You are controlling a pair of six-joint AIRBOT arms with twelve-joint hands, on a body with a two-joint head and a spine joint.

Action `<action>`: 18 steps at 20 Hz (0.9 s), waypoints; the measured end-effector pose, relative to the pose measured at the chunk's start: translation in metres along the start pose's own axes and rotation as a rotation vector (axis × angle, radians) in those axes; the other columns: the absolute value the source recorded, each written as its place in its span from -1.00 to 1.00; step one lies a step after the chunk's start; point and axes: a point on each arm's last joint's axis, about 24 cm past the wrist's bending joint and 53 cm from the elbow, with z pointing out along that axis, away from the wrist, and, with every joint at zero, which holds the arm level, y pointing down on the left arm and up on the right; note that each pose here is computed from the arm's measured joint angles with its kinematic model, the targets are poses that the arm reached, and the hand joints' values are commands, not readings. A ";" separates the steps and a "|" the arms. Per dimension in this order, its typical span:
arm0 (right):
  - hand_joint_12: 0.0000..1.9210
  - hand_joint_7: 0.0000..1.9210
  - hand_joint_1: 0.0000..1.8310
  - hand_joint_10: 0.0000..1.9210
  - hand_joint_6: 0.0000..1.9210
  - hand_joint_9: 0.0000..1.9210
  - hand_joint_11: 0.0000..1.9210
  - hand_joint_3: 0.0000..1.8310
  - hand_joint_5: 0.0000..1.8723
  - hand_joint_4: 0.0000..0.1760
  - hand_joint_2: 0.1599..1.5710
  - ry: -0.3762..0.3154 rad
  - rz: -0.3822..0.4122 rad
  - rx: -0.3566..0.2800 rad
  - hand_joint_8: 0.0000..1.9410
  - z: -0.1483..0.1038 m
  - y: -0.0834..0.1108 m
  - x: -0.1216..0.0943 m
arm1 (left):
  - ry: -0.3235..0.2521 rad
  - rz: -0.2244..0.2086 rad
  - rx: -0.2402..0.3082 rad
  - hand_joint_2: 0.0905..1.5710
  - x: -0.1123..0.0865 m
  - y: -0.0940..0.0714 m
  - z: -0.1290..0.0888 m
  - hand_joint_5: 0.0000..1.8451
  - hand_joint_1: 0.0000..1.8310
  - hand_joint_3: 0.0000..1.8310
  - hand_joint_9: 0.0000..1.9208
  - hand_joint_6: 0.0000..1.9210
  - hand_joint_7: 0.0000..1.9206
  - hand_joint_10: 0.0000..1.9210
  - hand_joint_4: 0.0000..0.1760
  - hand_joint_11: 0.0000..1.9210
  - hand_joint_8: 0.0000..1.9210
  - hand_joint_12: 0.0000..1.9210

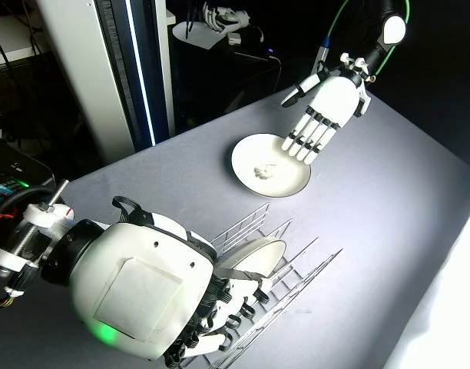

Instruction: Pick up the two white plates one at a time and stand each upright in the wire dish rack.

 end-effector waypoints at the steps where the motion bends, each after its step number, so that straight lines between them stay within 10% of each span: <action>1: 0.09 -0.44 0.25 -1.00 -1.00 -0.47 -0.89 -1.00 -0.44 -1.00 0.31 -0.001 -0.007 -0.006 -1.00 0.000 0.001 0.000 | 0.000 0.001 0.000 0.56 0.000 0.000 0.000 -0.88 -1.00 -1.00 -0.95 -1.00 -0.91 -1.00 -1.00 -1.00 -1.00 -0.90; 14: -0.24 -0.79 0.16 -1.00 -1.00 -0.81 -1.00 -1.00 -0.80 -1.00 0.23 0.060 -0.037 -0.121 -1.00 0.010 0.054 0.027 | 0.022 -0.014 -0.012 0.57 0.011 0.004 0.000 -0.87 -1.00 -1.00 -0.94 -0.99 -0.91 -1.00 -1.00 -1.00 -0.99 -0.82; 18: -0.39 -0.92 0.23 -1.00 -1.00 -0.93 -1.00 -1.00 -0.88 -1.00 0.14 0.174 -0.196 -0.222 -1.00 0.003 0.081 0.068 | 0.043 -0.015 -0.020 0.57 0.020 0.006 0.001 -0.88 -1.00 -1.00 -0.95 -1.00 -0.92 -1.00 -1.00 -1.00 -1.00 -0.86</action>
